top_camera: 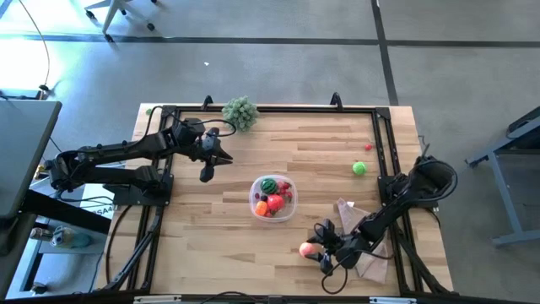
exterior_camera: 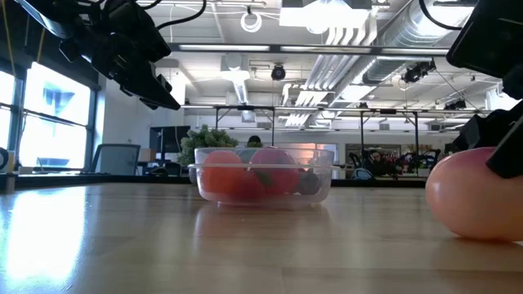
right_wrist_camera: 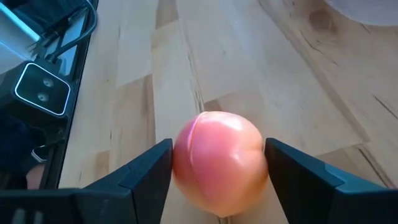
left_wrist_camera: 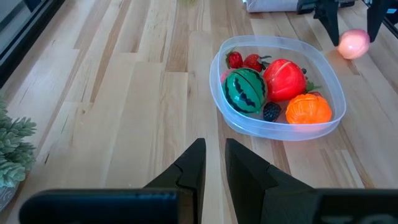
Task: Pick and placing Produce into tupperware
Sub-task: Put the peach into the transparent container
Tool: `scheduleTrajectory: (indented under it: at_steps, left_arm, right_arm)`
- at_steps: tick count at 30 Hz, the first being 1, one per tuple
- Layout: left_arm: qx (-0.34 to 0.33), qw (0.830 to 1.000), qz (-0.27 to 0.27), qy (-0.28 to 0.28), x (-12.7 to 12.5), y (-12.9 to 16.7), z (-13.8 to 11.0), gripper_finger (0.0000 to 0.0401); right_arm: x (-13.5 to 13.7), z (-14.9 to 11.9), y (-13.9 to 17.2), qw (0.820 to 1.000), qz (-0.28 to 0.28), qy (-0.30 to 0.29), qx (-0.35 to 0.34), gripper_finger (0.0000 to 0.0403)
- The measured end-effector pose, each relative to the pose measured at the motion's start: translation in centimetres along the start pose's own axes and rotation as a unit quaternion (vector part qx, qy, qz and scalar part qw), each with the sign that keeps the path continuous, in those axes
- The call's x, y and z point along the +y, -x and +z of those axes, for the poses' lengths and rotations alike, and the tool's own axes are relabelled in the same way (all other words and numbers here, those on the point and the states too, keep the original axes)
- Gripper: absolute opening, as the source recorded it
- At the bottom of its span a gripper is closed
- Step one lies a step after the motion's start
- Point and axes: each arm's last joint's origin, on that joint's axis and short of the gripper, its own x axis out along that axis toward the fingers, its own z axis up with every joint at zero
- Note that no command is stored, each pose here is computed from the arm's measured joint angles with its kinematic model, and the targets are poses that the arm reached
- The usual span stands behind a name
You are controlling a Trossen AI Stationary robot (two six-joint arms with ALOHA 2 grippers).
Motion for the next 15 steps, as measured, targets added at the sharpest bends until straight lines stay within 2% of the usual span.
scheduleTrajectory:
  at_steps: [15]
  left_arm:
    - [0.0,1.0,0.0,0.0,0.01,0.0,0.0,0.0051]
  right_arm:
    - [0.27,0.23,-0.15,0.999,0.009,0.032,-0.023,0.0241]
